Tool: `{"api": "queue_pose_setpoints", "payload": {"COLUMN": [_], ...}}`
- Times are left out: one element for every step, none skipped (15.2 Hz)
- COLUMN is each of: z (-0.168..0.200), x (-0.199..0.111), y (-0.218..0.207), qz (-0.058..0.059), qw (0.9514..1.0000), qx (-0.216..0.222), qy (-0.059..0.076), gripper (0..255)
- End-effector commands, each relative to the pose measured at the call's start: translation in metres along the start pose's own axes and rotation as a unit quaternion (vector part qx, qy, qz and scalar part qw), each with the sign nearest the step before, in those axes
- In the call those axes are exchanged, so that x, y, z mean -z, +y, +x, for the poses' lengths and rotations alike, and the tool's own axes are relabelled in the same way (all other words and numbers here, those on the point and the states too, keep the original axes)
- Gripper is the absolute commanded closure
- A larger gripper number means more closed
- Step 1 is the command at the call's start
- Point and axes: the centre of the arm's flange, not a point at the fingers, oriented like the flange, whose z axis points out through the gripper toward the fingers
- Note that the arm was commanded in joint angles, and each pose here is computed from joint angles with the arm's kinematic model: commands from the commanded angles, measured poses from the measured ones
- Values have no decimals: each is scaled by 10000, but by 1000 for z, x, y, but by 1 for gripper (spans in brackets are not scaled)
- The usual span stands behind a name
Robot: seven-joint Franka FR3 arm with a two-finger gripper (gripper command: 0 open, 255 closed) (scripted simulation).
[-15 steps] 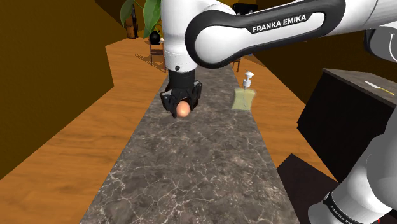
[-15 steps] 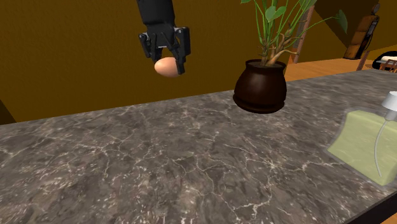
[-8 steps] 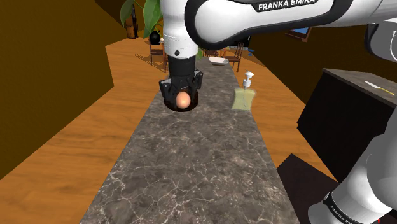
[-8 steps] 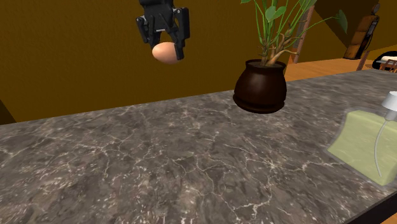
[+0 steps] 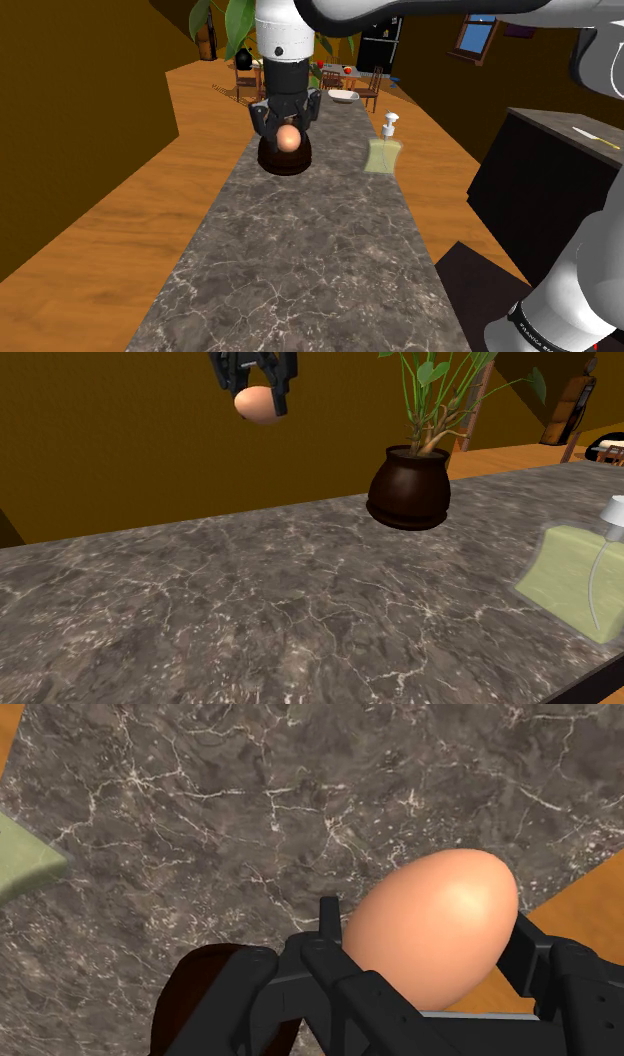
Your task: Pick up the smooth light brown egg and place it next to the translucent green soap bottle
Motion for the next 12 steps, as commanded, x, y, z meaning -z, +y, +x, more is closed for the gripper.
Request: {"api": "queue_pose_setpoints", "payload": {"z": [1,1,2,2,3,3,3,4,4,4,3,2], "x": [10,15,21,26,31,36,42,47,52,53,52,51], "y": [2,2,3,3,4,5,5,6,6,7,20,33], "qz": [-1,-1,-1,-1,-1,-1,-1,-1,-1,-1,-1,-1], "qw": [10000,10000,10000,10000,10000,10000,10000,10000,10000,10000,10000,10000], "qx": [0,0,0,0,0,0,0,0,0,0,0,0], "qy": [-1,-1,-1,-1,-1,-1,-1,-1,-1,-1,-1,-1], "gripper": [255,255,255,255,255,255,255,255,255,255,255,255]}}
